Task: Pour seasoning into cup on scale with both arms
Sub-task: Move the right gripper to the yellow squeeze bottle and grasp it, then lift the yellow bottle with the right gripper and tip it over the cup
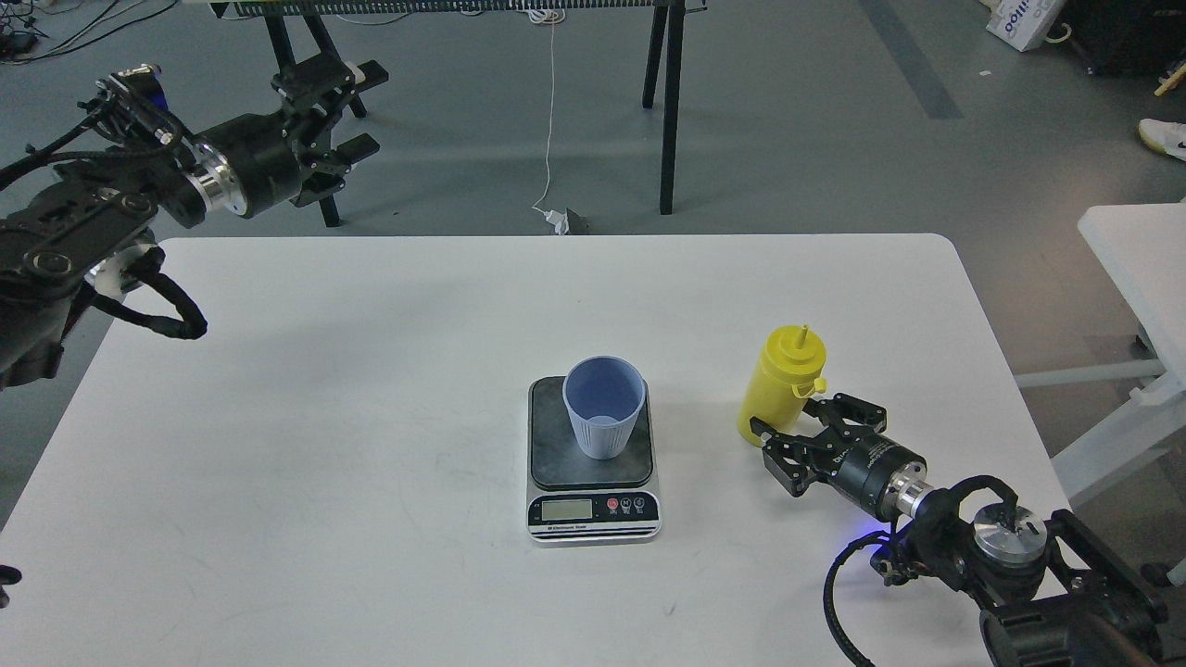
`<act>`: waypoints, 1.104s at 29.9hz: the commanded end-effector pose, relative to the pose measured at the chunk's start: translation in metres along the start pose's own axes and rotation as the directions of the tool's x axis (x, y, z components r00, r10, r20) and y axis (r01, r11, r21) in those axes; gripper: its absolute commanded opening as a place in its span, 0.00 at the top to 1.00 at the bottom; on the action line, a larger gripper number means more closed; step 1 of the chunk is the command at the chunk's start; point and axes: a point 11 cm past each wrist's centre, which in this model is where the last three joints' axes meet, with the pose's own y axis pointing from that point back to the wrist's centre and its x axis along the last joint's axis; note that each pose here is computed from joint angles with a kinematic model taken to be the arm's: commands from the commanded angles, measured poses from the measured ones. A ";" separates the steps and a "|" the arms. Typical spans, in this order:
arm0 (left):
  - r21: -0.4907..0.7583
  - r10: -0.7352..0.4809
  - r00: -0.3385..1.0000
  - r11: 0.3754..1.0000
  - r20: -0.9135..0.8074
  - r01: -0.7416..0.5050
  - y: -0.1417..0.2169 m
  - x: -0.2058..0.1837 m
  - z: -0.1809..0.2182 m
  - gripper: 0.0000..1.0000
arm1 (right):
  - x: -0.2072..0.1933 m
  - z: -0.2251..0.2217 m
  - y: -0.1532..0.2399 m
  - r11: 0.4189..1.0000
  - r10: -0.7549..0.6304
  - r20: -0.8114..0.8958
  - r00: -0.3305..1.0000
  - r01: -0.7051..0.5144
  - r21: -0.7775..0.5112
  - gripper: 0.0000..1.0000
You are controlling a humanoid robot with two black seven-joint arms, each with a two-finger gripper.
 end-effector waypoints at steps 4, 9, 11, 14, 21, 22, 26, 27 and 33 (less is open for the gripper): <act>0.000 -0.001 1.000 1.000 0.000 0.001 0.000 0.000 0.000 0.01 | -0.013 -0.006 -0.002 1.000 -0.018 -0.033 0.999 0.018 0.001 0.98; 0.000 -0.001 1.000 1.000 0.000 0.001 0.000 0.000 0.000 0.01 | -0.069 -0.047 -0.006 0.997 -0.066 -0.172 0.983 0.073 0.032 0.98; 0.000 -0.001 1.000 1.000 0.000 0.001 0.000 0.000 0.000 0.01 | -0.090 -0.057 -0.009 0.996 -0.073 -0.242 0.968 0.084 0.036 0.98; -0.002 -0.001 1.000 1.000 -0.001 0.001 -0.001 -0.001 0.000 0.01 | -0.119 -0.063 -0.017 0.996 -0.064 -0.382 0.922 0.081 0.029 0.98; -0.003 -0.004 1.000 1.000 -0.003 0.004 -0.002 -0.002 0.000 0.01 | -0.182 -0.045 -0.041 1.000 -0.027 -0.764 0.644 0.023 -0.016 0.98; -0.003 -0.004 1.000 1.000 -0.003 0.004 -0.002 -0.002 0.000 0.01 | -0.189 -0.038 -0.044 1.000 -0.029 -0.815 0.579 0.014 -0.026 0.98; -0.010 -0.004 1.000 1.000 -0.008 0.004 -0.004 -0.003 0.002 0.01 | -0.225 -0.017 -0.047 0.999 -0.037 -0.945 0.325 0.021 -0.031 0.98; -0.017 -0.001 1.000 1.000 -0.011 0.001 -0.004 -0.003 0.003 0.01 | -0.234 -0.015 -0.046 0.999 -0.030 -0.965 0.262 0.030 -0.023 0.98; -0.042 0.005 1.000 0.999 -0.028 -0.006 -0.008 -0.004 0.008 0.01 | -0.283 -0.002 -0.042 0.997 0.038 -0.993 -0.109 0.070 0.030 0.98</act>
